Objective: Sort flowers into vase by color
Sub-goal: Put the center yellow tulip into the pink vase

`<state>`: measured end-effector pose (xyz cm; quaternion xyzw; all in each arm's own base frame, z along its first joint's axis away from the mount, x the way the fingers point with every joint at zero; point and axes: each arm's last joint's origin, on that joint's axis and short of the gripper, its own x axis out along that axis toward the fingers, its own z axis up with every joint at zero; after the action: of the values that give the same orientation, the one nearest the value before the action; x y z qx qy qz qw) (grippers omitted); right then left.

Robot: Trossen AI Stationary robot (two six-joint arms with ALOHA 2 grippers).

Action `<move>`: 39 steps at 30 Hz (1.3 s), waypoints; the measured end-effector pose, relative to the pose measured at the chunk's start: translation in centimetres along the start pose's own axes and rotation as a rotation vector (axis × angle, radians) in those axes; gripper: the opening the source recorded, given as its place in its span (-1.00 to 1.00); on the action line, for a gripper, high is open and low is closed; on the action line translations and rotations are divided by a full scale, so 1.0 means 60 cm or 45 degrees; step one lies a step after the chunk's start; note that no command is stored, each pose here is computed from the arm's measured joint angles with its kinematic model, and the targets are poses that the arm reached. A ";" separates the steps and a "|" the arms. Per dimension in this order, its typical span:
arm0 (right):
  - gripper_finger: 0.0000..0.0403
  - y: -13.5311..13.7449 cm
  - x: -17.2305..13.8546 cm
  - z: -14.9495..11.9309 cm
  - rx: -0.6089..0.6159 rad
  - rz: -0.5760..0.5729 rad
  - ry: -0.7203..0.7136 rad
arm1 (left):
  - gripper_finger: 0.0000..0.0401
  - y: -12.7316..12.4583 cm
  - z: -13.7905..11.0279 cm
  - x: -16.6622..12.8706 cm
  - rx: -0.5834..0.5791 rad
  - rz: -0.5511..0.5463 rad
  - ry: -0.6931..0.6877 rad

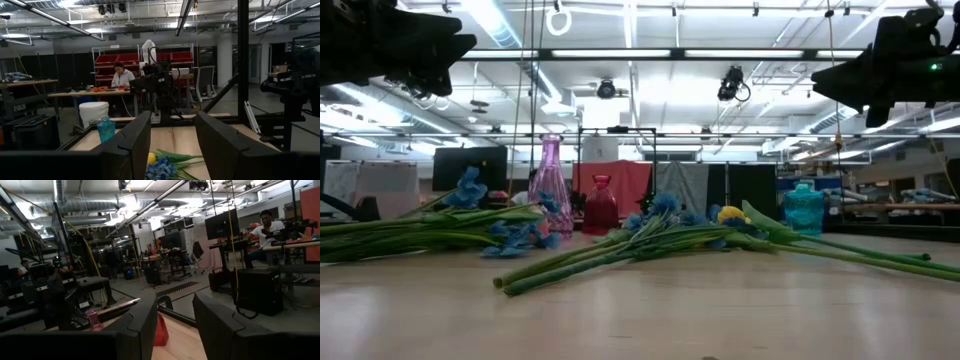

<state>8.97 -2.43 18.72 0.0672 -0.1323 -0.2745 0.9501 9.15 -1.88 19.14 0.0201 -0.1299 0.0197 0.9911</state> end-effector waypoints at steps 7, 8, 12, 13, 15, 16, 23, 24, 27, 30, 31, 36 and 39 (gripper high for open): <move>-0.30 0.000 0.000 0.000 0.000 0.000 0.000 | -0.19 0.002 0.013 -0.001 -0.033 0.012 -0.098; -0.30 0.000 0.000 0.000 0.000 0.000 -0.001 | -0.19 0.002 0.013 -0.001 -0.034 0.013 -0.102; -0.30 0.000 0.000 0.001 0.003 0.001 -0.006 | -0.19 0.002 0.014 -0.001 -0.037 0.014 -0.108; -0.30 0.000 0.000 0.001 0.005 0.001 -0.009 | -0.19 0.002 0.014 -0.001 -0.037 0.014 -0.109; -0.30 0.000 0.000 0.003 0.010 0.002 -0.022 | -0.19 0.002 0.015 -0.001 -0.040 0.015 -0.118; -0.30 0.000 0.000 0.005 0.018 -0.002 -0.037 | -0.19 0.003 0.017 -0.001 -0.044 0.018 -0.128; -0.30 0.002 -0.001 0.020 0.075 0.015 -0.150 | -0.19 0.004 0.024 -0.002 -0.061 0.031 -0.180; -0.30 0.002 -0.001 0.022 0.078 0.017 -0.162 | -0.19 0.004 0.023 -0.002 -0.061 0.047 -0.174; -0.30 0.001 -0.001 0.022 0.078 0.007 -0.164 | -0.19 0.006 0.021 -0.002 -0.061 0.103 -0.154; -0.30 0.001 -0.001 0.023 0.106 0.003 -0.171 | -0.19 0.010 0.021 -0.002 -0.068 0.187 -0.146; -0.30 0.001 -0.001 0.023 0.130 0.011 -0.170 | -0.19 0.011 0.021 -0.002 -0.070 0.214 -0.142; -0.31 0.010 0.002 0.029 0.303 0.163 -0.121 | -0.19 0.013 0.020 -0.002 -0.074 0.280 -0.130; -0.33 0.025 0.012 0.037 0.388 0.269 0.039 | -0.19 0.013 0.020 -0.002 -0.074 0.280 -0.129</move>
<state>9.68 -1.70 21.29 0.2001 -0.1642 -0.1491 0.9543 8.66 -1.16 20.29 -0.0221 -0.1817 0.1235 0.9753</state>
